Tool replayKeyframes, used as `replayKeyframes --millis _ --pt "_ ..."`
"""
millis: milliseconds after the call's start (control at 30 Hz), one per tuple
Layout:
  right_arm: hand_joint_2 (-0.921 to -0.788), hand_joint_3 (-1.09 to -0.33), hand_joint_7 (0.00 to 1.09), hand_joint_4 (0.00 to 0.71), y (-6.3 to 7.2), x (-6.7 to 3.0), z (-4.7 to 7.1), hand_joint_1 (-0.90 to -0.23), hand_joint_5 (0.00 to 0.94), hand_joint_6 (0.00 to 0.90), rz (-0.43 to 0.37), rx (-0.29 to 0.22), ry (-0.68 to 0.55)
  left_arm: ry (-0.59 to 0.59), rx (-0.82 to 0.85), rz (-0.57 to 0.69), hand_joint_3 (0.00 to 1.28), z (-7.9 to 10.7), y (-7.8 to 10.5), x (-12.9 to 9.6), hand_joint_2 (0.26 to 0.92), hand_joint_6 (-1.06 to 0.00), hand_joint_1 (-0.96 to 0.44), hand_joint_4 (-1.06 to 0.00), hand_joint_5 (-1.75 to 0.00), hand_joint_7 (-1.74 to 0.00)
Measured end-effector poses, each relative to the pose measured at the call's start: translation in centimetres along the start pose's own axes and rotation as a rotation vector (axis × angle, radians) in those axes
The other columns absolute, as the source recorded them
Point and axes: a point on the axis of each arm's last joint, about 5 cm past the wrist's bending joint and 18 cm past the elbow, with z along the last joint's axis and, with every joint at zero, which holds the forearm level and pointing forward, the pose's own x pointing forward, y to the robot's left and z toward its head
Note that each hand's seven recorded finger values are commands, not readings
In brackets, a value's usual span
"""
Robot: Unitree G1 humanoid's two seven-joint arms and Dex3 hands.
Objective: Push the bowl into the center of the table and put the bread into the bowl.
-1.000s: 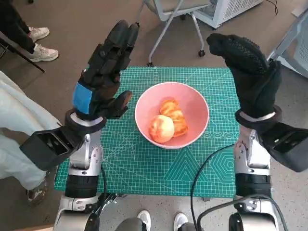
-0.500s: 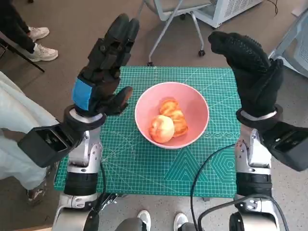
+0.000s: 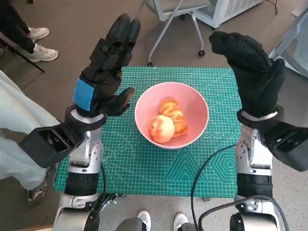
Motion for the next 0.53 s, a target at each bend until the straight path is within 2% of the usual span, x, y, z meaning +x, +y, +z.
replayKeyframes --millis 533 --pt "-0.921 -0.690 0.34 0.182 0.05 -0.09 0.21 -0.677 0.000 0.137 0.006 -0.009 -0.008 -0.005 -0.009 0.002 0.54 -0.04 -0.25 0.03 0.921 -0.14 -0.68 -0.04 0.00 -0.04"
